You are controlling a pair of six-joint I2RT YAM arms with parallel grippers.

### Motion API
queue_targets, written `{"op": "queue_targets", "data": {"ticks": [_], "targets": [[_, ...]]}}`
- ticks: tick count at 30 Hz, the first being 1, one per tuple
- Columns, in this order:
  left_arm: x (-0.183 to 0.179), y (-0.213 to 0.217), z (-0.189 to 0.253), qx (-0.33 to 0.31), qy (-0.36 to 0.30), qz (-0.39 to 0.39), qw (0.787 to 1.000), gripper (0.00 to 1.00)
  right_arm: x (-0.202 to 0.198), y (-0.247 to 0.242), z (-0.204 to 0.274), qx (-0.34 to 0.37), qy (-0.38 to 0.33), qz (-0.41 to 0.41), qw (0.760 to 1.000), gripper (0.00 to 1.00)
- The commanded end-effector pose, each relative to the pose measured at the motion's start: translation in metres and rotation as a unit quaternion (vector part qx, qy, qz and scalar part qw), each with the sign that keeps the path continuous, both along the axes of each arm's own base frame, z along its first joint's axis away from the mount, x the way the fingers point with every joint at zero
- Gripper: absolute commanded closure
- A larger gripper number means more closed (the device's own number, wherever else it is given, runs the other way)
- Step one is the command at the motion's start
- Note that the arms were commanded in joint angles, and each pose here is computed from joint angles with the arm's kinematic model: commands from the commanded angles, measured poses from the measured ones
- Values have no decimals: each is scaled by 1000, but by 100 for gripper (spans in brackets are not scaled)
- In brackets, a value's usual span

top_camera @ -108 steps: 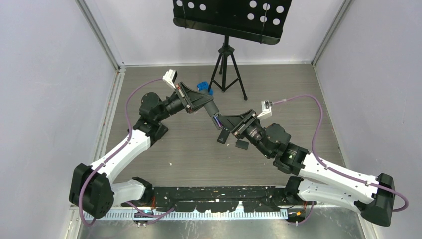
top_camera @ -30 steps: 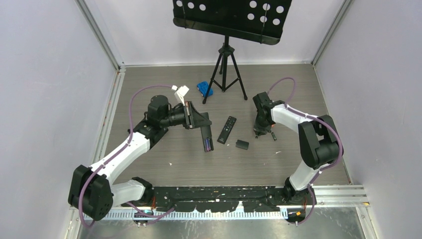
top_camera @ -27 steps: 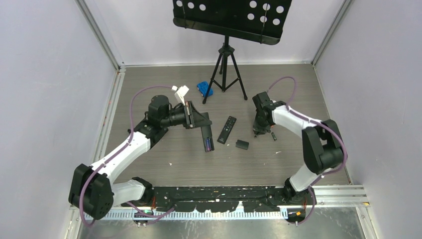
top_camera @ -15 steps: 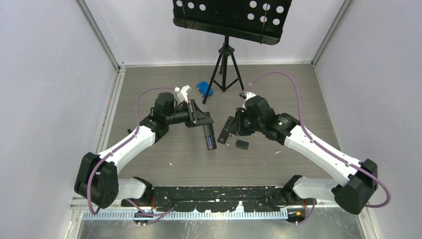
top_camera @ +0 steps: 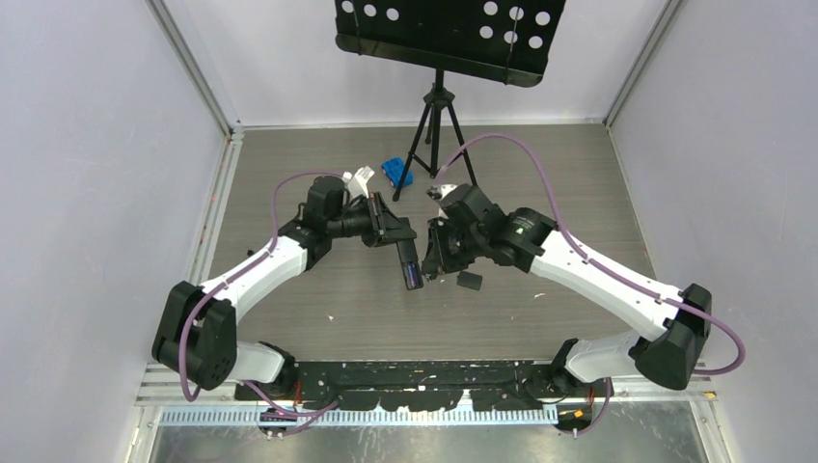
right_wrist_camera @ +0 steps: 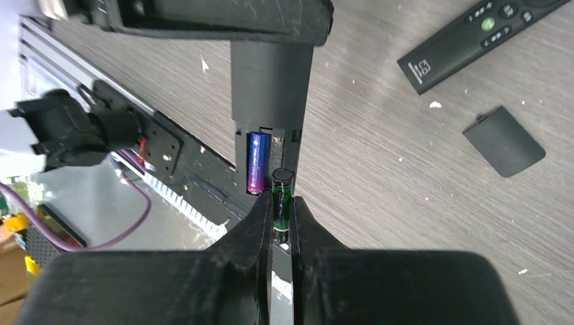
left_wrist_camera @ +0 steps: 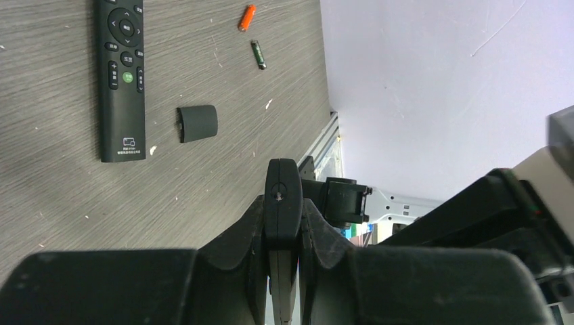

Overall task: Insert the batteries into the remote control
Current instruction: Load the battery into the remote control.

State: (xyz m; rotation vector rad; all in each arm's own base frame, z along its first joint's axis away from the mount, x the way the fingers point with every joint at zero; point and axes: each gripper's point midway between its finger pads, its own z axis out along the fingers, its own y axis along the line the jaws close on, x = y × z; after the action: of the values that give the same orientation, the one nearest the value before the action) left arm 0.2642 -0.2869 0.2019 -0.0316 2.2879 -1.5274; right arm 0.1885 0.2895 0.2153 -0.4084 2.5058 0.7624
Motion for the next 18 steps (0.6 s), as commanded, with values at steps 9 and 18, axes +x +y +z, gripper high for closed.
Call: {"op": "queue_targets", "data": {"ticks": [9, 18], "targets": [[3, -5, 26, -41, -8, 0, 999, 100, -5, 17, 4, -15, 1, 30, 999, 92], [1, -7, 28, -63, 1, -1, 998, 100, -4, 19, -3, -26, 10, 29, 999, 89]]}}
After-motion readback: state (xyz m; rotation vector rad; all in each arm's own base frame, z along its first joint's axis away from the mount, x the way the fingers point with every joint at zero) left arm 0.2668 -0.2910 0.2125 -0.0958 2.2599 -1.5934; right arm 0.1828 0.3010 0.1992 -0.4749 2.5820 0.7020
